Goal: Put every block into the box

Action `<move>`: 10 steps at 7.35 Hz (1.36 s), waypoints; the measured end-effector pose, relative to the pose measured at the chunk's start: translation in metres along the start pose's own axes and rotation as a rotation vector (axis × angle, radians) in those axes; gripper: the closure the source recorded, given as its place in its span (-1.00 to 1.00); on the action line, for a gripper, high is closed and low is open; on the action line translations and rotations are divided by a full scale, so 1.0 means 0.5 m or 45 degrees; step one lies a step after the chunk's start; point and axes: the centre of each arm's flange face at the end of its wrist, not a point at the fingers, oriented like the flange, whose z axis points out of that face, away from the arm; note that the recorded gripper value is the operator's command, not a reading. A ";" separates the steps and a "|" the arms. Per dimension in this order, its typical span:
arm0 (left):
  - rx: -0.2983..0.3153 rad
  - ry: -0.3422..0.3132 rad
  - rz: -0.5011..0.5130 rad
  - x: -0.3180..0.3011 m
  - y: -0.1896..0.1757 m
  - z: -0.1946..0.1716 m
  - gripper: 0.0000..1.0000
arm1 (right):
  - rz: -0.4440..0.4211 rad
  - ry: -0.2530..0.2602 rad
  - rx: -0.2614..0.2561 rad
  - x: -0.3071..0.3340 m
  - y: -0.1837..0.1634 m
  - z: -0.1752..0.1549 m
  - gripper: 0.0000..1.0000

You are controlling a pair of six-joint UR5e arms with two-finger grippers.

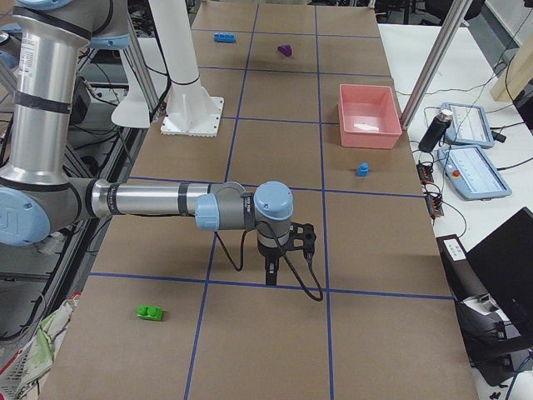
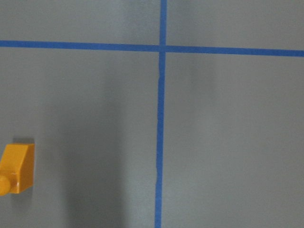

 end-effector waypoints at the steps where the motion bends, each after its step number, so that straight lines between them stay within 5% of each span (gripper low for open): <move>1: 0.007 -0.002 0.007 0.001 -0.004 -0.002 -1.00 | -0.017 -0.043 0.011 -0.033 -0.013 0.009 -1.00; 4: 0.011 -0.002 0.013 0.001 -0.007 -0.003 -1.00 | 0.017 -0.096 0.033 -0.259 -0.090 0.080 -1.00; 6: 0.013 -0.001 0.015 0.002 -0.008 -0.003 -1.00 | 0.040 -0.030 0.073 -0.401 -0.089 0.175 -1.00; 9: 0.014 0.000 0.015 0.002 -0.009 -0.004 -1.00 | 0.056 -0.048 0.106 -0.409 -0.051 0.296 -1.00; 10: 0.014 0.001 0.015 0.002 -0.009 -0.004 -1.00 | 0.063 -0.045 0.100 -0.392 -0.037 0.310 -0.66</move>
